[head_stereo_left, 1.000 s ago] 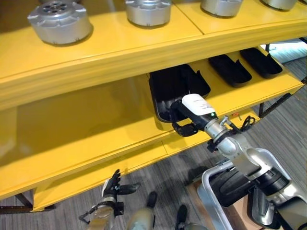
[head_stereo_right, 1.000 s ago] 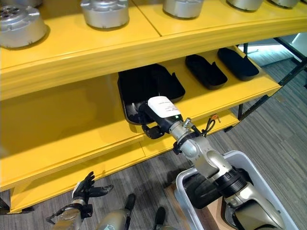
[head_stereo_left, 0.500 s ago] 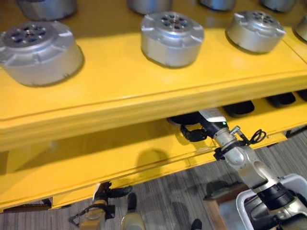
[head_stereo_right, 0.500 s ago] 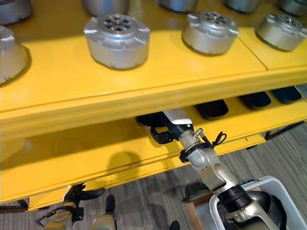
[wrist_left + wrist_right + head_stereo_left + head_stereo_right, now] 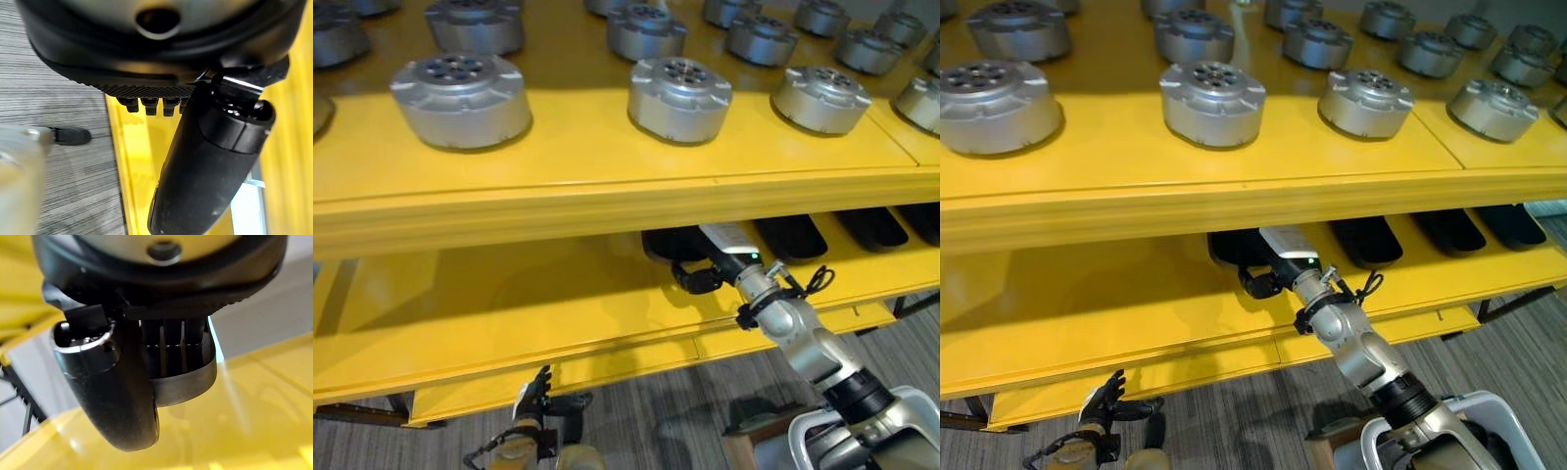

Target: Move parts from the plastic box to the shelf.

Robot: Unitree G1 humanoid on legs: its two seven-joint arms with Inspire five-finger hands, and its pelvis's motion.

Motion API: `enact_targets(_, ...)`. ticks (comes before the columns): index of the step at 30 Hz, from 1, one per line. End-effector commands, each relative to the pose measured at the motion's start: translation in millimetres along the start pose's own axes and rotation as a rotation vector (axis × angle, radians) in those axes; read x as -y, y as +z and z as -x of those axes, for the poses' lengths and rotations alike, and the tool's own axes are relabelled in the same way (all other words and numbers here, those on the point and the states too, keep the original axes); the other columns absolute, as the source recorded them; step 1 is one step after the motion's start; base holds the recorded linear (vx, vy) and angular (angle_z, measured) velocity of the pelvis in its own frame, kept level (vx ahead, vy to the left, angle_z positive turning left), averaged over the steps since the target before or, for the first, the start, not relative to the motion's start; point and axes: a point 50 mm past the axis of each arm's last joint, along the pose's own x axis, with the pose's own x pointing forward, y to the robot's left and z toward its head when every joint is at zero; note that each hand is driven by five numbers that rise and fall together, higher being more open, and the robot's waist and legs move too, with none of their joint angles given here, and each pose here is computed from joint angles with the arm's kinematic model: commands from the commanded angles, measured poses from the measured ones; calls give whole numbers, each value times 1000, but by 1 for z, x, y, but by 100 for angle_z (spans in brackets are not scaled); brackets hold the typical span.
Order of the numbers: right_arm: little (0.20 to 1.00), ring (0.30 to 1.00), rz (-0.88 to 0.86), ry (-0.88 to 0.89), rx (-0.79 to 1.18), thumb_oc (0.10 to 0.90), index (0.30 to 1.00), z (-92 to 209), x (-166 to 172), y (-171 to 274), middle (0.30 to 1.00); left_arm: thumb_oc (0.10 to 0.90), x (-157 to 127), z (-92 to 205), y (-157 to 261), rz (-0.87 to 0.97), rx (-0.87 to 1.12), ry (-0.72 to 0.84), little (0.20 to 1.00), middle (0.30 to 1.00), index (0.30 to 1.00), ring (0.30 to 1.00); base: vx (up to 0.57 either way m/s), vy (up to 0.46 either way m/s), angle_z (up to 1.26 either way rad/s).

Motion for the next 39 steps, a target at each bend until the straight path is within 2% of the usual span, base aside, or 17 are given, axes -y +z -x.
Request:
enact_targets(1, 300, 300, 55, -221, 162, 400, 300, -33, 63, 34, 300, 900, -4, -6, 38, -22, 170, 0, 1000, 1000, 1000, 1000, -40, -43, 16)
enact_targets(5, 300, 300, 46, -195, 154, 400, 300, -43, 59, 35, 300, 900, -6, -7, 51, -24, 216, -1, 1000, 1000, 1000, 1000, -177, -84, 12)
enact_targets(7, 300, 300, 90, -183, 144, 400, 300, -53, 69, 34, 300, 900, -7, -9, 66, -32, 264, -6, 1000, 1000, 1000, 1000, -399, -150, 35)
enact_targets(11, 300, 300, 106, -175, 123, 400, 300, -56, 73, 29, 300, 900, -7, -10, 66, -35, 263, -9, 1000, 1000, 1000, 1000, -96, -49, 33)
enact_targets(13, 300, 300, 163, -206, 87, 400, 300, -63, 94, 24, 300, 900, -6, -10, 68, -33, 268, -19, 1000, 1000, 1000, 1000, -140, -86, 4)
enact_targets(18, 300, 300, 222, -256, 64, 400, 300, -69, 119, 23, 300, 900, -8, -10, 70, -33, 275, -18, 1000, 1000, 1000, 1000, -78, -39, 13)
enact_targets(21, 300, 300, 274, -319, 56, 400, 300, -69, 147, 23, 300, 900, -9, -11, 72, -32, 281, -18, 1000, 1000, 1000, 1000, -29, -27, 2)
enact_targets(29, 300, 300, 380, -382, 46, 400, 300, -61, 179, 23, 300, 900, -12, -11, 82, -27, 311, -10, 1000, 1000, 1000, 1000, -2, -2, 1)
enact_targets(39, 300, 300, 465, -341, -2, 400, 300, -49, 186, 6, 300, 900, -14, -9, 83, -31, 323, -21, 1000, 1000, 1000, 1000, -5, -17, 2)
